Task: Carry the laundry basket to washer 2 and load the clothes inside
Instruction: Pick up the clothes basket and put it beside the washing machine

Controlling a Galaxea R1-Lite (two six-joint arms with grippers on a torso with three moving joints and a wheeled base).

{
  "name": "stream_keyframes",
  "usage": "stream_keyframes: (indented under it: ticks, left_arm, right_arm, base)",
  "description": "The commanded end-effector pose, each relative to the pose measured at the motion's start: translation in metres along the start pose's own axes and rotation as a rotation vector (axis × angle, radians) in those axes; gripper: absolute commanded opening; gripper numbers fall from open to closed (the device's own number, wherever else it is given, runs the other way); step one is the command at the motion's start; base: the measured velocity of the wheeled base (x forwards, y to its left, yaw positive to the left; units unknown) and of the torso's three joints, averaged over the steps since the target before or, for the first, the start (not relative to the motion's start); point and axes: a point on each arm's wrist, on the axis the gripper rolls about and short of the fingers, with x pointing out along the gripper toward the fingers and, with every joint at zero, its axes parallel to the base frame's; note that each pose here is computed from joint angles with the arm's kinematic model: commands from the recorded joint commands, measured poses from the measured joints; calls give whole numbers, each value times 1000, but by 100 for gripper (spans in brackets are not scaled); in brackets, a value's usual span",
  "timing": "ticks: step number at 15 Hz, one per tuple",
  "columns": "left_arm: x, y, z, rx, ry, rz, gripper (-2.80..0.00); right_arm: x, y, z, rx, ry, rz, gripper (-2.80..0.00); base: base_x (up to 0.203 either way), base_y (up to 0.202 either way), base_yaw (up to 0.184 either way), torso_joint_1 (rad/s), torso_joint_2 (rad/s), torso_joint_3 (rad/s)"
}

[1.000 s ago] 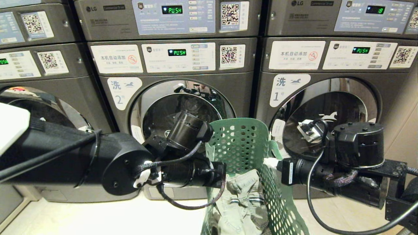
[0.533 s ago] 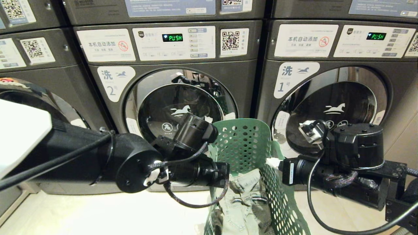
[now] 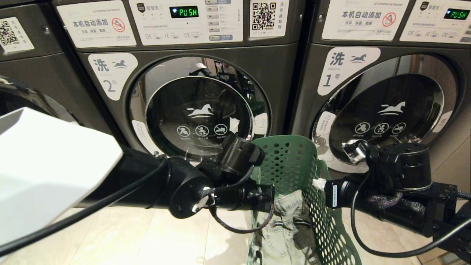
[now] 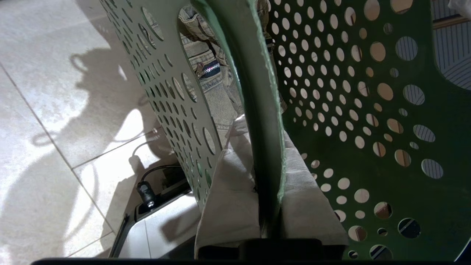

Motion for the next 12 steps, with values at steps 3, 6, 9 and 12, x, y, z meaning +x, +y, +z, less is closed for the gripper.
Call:
stream_keyframes:
  ticks: [3,6,9,12]
  left_arm:
    - [33,-4,-7,8,37,-1,-280]
    - [43,-7,-5,11,35,-12,-280]
    - [57,-8,-2,11,28,-15,-280]
    - [71,-8,-1,11,28,-14,-280]
  right_arm:
    - [7,-13,-11,17,44,-47,-280]
    - [14,-23,-13,31,57,-82,-280]
    - [22,-32,-13,44,59,-109,-280]
    - [33,-39,-19,49,43,-122,-280]
  base:
    - [0,0,0,2,3,-198]
    - [0,0,0,3,5,-199]
    - [0,0,0,3,4,-202]
    - [0,0,0,3,4,-198]
